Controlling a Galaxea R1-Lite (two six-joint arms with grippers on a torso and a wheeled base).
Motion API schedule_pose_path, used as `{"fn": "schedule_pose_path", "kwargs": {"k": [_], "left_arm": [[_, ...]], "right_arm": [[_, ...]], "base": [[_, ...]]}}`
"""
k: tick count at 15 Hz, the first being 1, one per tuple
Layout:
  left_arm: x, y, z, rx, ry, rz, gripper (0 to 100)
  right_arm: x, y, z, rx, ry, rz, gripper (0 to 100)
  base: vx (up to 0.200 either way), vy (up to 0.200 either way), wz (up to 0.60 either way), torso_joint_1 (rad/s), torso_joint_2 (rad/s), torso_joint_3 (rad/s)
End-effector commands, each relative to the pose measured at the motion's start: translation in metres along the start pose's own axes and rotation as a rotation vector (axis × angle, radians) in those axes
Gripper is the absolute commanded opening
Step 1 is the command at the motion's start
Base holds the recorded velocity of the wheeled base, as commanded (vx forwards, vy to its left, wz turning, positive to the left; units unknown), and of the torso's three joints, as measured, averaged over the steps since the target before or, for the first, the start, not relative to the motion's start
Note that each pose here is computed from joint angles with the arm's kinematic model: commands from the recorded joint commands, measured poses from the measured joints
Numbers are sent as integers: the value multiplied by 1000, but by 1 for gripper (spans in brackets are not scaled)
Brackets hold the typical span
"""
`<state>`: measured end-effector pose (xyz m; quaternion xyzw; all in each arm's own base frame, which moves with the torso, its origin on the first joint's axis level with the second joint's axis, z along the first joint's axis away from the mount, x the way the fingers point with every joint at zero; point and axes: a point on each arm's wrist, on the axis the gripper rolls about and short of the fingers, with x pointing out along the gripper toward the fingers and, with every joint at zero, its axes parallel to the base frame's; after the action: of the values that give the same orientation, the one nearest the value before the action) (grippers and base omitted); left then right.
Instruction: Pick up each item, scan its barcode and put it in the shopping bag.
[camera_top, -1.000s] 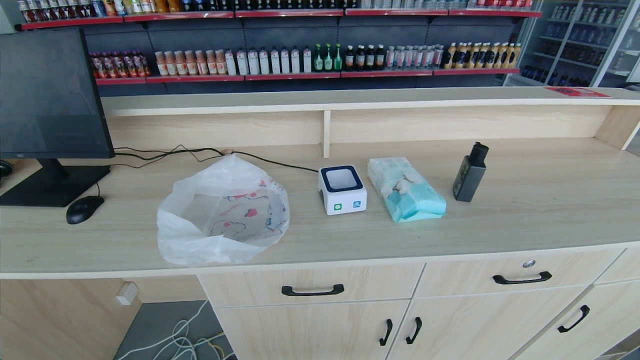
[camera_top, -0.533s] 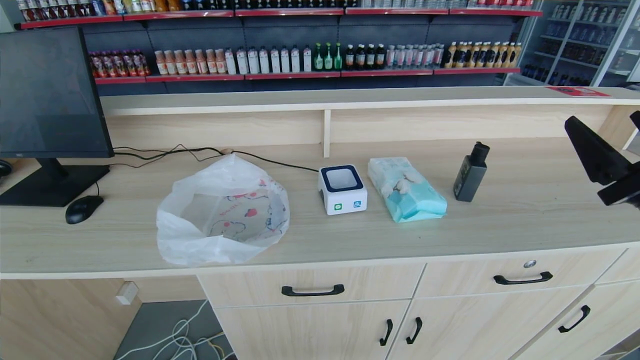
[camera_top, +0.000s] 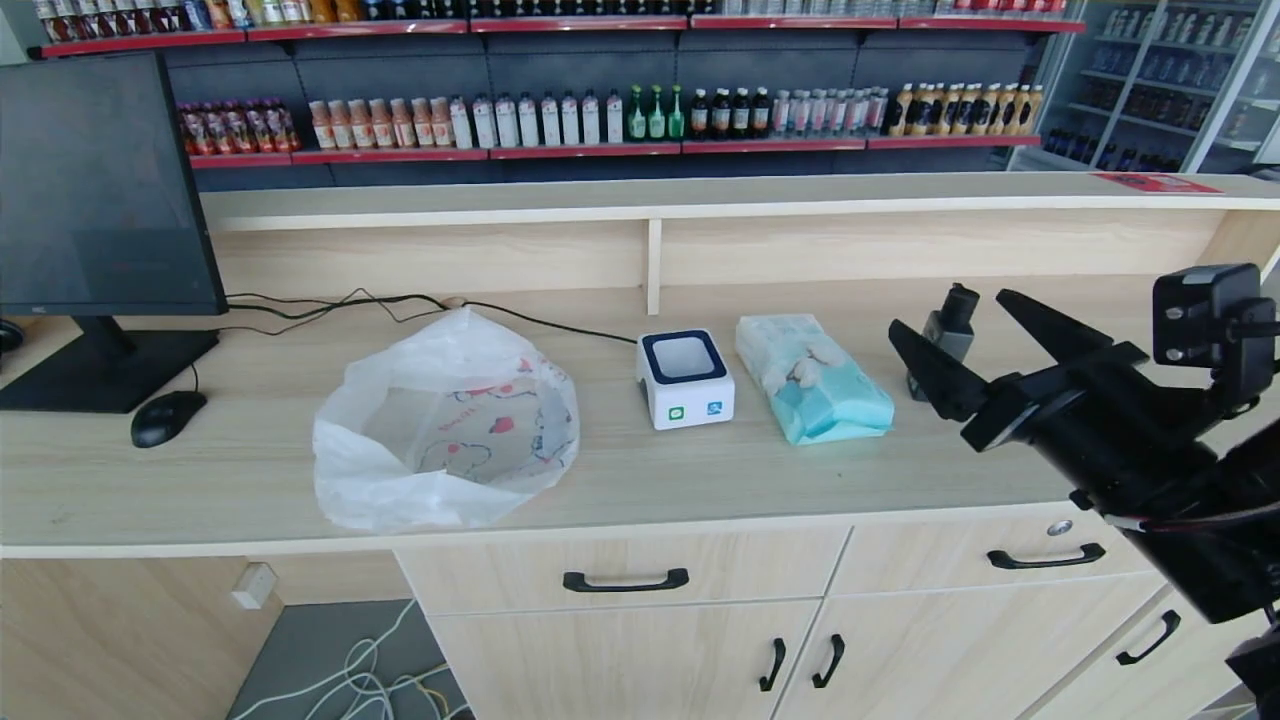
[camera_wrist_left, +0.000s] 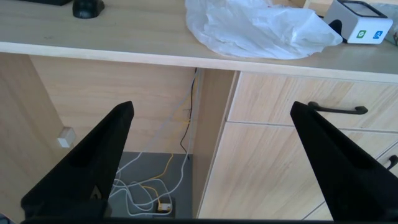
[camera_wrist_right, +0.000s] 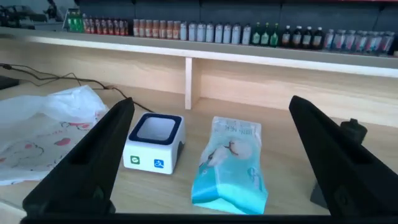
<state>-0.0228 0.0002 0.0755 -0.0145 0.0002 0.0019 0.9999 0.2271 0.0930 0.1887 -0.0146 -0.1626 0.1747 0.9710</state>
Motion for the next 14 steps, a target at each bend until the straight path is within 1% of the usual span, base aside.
{"fn": "schedule_pose_path", "kwargs": {"k": [1, 2, 3, 4, 5, 6, 7, 8, 9, 10, 11, 12, 14], "left_arm": [[0, 0, 0, 0, 0, 1, 100], [0, 0, 0, -2, 0, 1, 100], [0, 0, 0, -2, 0, 2, 100], [0, 0, 0, 0, 0, 1, 100], [0, 0, 0, 0, 0, 1, 100], [0, 0, 0, 0, 0, 1, 100], [0, 0, 0, -2, 0, 1, 100], [0, 0, 0, -2, 0, 1, 100], [0, 0, 0, -2, 0, 2, 100], [0, 0, 0, -2, 0, 1, 100], [0, 0, 0, -2, 0, 1, 100], [0, 0, 0, -2, 0, 1, 100], [0, 0, 0, -2, 0, 2, 100]], "right_arm": [[9, 5, -23, -1, 73, 8, 100], [10, 5, -24, 10, 78, 10, 100], [12, 4, -28, 55, 107, 7, 100], [20, 0, -28, 81, 117, 17, 100], [30, -3, -26, 97, 116, 46, 100], [43, -8, -21, 103, 109, 36, 100], [47, -12, -16, 108, 137, 26, 100], [46, -16, -9, 113, 204, 16, 100], [36, -23, 8, 118, 365, 3, 100], [35, -23, 20, 127, 442, 13, 100], [35, -23, 23, 131, 458, 20, 100], [46, -23, 24, 150, 458, 38, 100], [65, -27, 20, 157, 455, 30, 100]], "base": [[0, 0, 0, 0, 0, 0], [0, 0, 0, 0, 0, 0], [0, 0, 0, 0, 0, 0], [0, 0, 0, 0, 0, 0], [0, 0, 0, 0, 0, 0], [0, 0, 0, 0, 0, 0], [0, 0, 0, 0, 0, 0], [0, 0, 0, 0, 0, 0], [0, 0, 0, 0, 0, 0], [0, 0, 0, 0, 0, 0], [0, 0, 0, 0, 0, 0], [0, 0, 0, 0, 0, 0], [0, 0, 0, 0, 0, 0]]}}
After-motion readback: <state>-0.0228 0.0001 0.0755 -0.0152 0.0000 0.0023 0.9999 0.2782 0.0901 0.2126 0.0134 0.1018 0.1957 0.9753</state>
